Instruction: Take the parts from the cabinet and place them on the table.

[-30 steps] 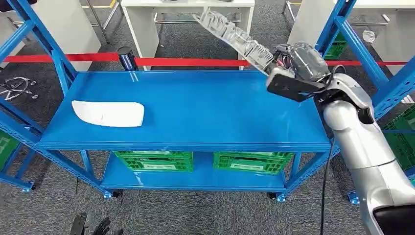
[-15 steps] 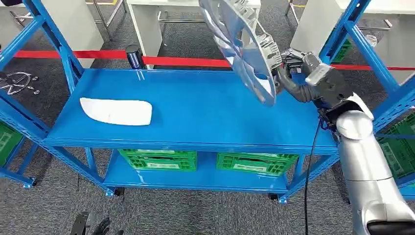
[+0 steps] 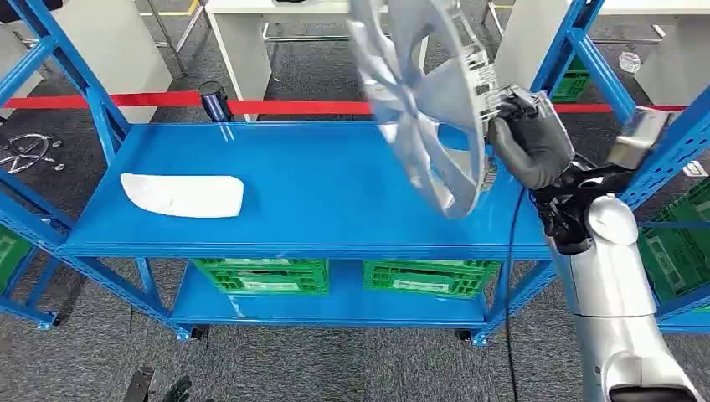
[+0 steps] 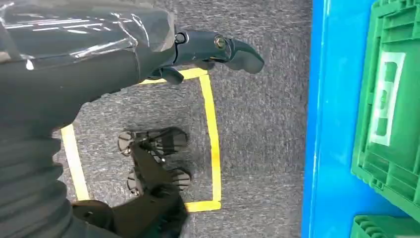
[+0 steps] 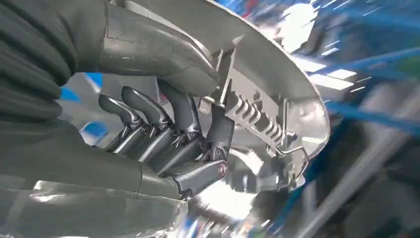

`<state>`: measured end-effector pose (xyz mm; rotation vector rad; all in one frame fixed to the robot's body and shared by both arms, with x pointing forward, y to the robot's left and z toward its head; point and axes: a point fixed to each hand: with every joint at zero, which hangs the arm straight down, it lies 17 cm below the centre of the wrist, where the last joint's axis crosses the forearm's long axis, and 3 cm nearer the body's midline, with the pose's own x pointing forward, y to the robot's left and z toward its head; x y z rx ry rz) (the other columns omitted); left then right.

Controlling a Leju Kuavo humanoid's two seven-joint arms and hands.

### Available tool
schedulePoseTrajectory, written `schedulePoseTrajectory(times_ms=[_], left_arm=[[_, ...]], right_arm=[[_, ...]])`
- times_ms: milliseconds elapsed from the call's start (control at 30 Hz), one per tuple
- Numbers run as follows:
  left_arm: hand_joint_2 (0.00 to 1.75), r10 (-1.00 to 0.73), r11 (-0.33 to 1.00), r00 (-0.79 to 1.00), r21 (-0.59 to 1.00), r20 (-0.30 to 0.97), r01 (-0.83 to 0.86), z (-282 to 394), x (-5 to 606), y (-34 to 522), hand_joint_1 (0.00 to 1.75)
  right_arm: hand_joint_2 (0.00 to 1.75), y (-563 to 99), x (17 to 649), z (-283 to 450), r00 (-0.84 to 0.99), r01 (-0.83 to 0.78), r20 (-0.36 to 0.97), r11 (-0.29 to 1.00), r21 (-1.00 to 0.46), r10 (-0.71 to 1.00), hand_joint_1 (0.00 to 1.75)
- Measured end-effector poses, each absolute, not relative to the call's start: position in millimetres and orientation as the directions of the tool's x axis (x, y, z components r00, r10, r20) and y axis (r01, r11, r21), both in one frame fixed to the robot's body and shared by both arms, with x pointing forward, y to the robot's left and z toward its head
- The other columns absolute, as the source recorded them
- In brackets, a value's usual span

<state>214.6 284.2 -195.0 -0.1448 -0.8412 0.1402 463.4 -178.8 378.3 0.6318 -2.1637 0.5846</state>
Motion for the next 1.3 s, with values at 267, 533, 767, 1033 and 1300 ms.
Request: schedulePoseTrajectory(times_ms=[267,533,767,1033,1300], left_arm=[[1.75,0.177,0.982,0.664,-0.178,0.727,-0.066,-196.4,213.6,284.8,0.00],[1.75,0.177,0.982,0.672,-0.175,0.719,-0.071,-198.8,209.3,284.5,0.00],[1.75,0.172,0.983,0.684,-0.173,0.709,-0.068,-201.2,204.6,285.1,0.00],[1.75,0.170,0.982,0.693,-0.179,0.700,-0.061,-202.7,197.5,283.5,0.00],[1.75,0.171,0.982,0.697,-0.174,0.696,-0.068,-203.1,194.0,285.9,0.00]], right_arm=[[1.75,-169.3,441.6,383.2,-0.471,-0.732,0.763,0.679,-0.058,-0.443,1.73],[1.75,-155.5,425.9,383.9,-0.359,-0.820,0.741,0.571,0.039,-0.567,1.73],[1.75,-140.2,403.8,388.5,-0.254,-0.895,0.696,0.436,0.095,-0.672,1.73],[1.75,-126.2,373.2,374.4,-0.128,-0.946,0.665,0.291,0.140,-0.736,1.73],[1.75,-117.5,348.1,362.8,-0.062,-0.967,0.651,0.208,0.150,-0.757,1.73]])
